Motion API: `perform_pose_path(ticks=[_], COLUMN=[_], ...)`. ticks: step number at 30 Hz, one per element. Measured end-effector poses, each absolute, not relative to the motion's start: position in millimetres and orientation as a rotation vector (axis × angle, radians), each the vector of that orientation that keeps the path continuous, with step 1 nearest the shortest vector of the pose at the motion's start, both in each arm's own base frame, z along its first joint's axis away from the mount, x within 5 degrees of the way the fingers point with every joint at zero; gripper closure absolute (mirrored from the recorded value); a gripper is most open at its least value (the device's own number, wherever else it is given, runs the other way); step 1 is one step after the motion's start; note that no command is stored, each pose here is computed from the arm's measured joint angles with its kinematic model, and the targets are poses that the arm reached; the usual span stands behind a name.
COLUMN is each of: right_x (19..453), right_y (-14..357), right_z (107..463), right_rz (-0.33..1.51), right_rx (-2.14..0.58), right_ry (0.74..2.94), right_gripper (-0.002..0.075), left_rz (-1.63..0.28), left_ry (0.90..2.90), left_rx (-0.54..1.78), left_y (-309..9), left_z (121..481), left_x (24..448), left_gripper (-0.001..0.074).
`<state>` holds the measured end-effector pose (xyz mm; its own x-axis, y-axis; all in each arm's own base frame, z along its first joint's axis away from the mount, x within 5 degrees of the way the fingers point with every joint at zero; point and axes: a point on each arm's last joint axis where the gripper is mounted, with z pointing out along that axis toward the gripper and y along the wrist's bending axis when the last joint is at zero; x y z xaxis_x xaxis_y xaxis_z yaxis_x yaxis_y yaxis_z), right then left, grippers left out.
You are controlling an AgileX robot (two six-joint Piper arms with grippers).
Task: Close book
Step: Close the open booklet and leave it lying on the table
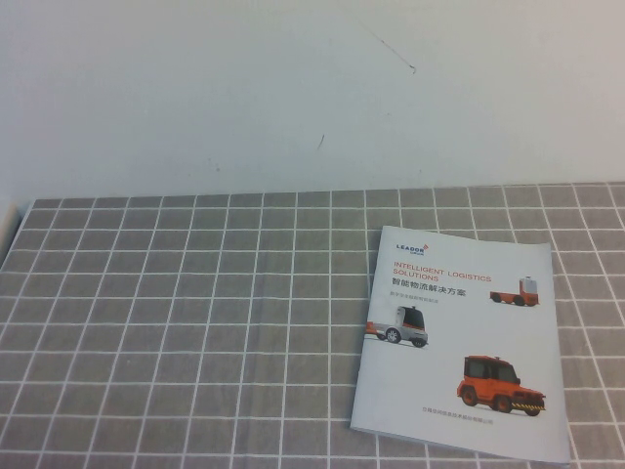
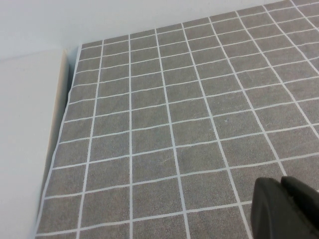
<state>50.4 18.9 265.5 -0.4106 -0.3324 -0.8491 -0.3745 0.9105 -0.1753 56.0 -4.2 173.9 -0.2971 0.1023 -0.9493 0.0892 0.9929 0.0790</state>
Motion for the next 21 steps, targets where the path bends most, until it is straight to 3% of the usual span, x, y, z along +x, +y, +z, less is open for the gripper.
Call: perform_pose_path(ticks=[12, 21], right_x=[47.8, 49.1], right_y=[18.1, 1.7], right_z=[257.5, 216.9], right_rz=[0.043, -0.165], right_rx=[-0.502, -0.228], right_ry=[2.016, 1.703], right_gripper=[0.0728, 0.0728], left_rz=[0.013, 0.013], left_ry=[1.875, 1.875], left_rx=[0.138, 0.138], left_y=[-4.2, -4.2], left_z=[173.9, 173.9], left_x=[56.0, 56.0], left_gripper=[0.0739, 0.0739])
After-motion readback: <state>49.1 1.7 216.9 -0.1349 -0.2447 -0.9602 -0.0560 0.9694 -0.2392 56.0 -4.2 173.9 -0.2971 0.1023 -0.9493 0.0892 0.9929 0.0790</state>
